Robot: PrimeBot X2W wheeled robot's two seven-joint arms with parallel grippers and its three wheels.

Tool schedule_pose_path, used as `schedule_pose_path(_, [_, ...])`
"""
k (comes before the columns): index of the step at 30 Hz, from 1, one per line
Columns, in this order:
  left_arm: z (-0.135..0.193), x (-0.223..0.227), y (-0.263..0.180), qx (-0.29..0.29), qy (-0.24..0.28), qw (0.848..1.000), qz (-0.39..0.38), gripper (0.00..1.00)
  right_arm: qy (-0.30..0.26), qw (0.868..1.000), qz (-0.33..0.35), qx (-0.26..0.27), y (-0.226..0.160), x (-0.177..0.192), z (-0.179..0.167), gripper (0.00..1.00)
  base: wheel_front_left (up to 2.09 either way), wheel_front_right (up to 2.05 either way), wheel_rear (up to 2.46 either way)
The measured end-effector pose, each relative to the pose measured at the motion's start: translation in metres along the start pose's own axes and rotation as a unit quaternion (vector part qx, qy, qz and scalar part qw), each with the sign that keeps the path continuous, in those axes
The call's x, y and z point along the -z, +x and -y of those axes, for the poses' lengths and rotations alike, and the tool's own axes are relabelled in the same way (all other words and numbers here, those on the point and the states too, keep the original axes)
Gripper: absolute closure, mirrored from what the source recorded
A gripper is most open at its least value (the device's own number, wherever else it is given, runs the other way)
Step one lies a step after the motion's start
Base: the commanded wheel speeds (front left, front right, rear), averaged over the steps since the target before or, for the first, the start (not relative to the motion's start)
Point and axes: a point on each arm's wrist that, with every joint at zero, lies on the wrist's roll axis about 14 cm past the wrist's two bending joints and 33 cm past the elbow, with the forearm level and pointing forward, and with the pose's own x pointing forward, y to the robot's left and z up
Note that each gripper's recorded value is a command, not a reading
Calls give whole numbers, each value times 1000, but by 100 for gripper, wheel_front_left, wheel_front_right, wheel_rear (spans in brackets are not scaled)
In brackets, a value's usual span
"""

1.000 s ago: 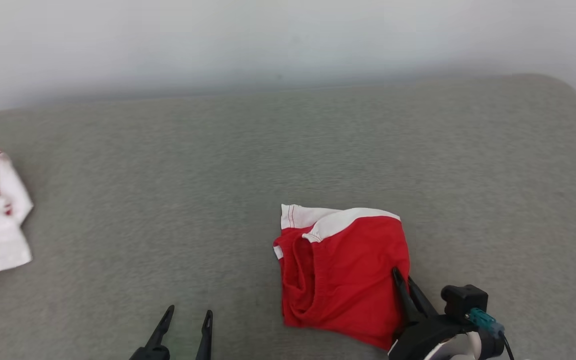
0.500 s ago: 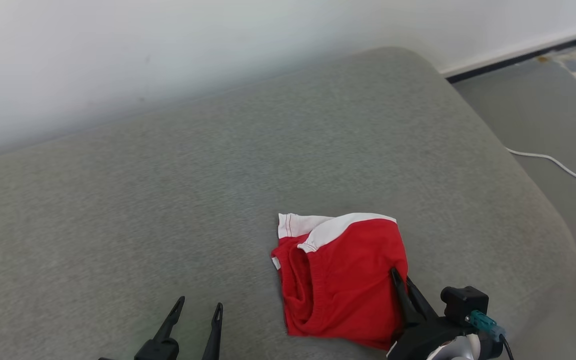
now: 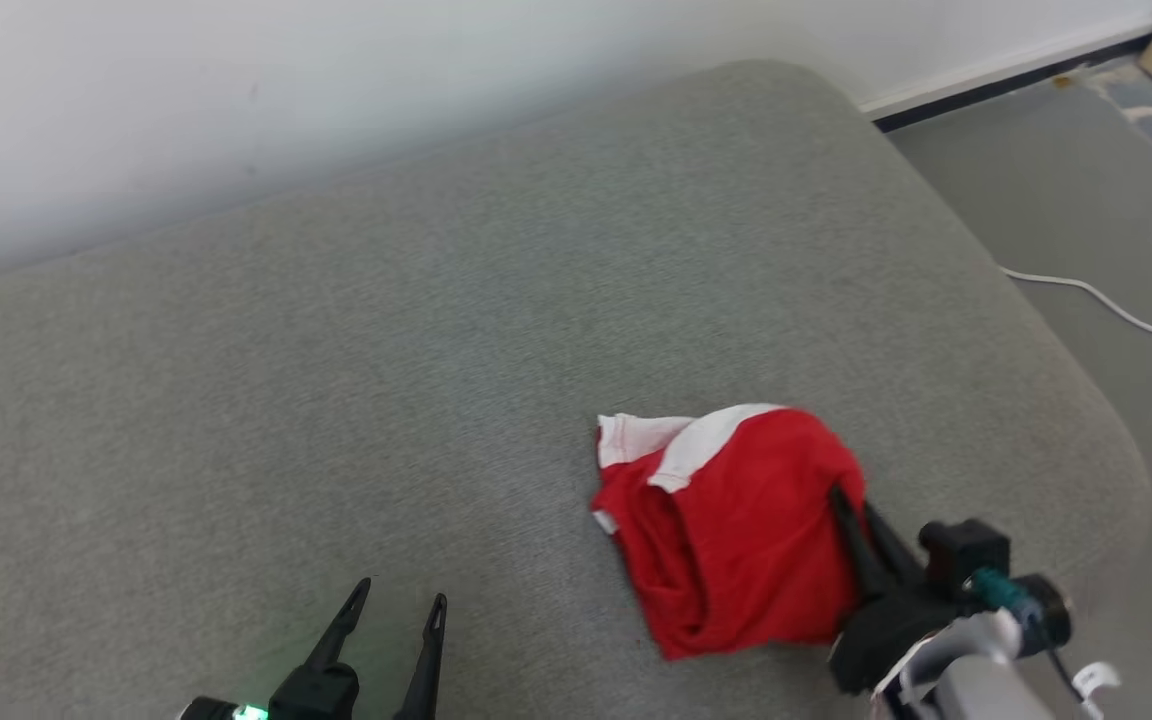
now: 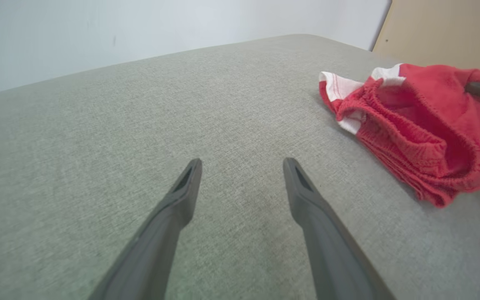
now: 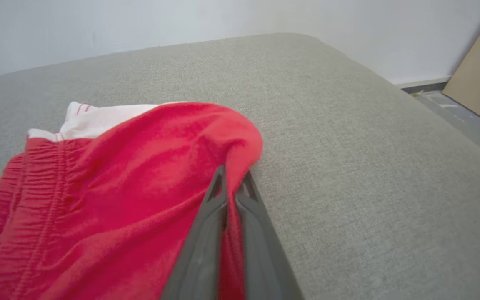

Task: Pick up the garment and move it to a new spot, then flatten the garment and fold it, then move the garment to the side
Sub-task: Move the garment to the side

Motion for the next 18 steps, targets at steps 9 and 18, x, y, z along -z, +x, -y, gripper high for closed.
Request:
schedule_pose_path(9, [-42,11,-16,-58,-3,998,-12,0,-119,993,3,-7,60,-36,32,100,0,0,0])
schedule_pose_path(18, [-82,25,-23,-98,7,995,-26,0,-189,981,4,42,126,-77,76,100,0,0,0])
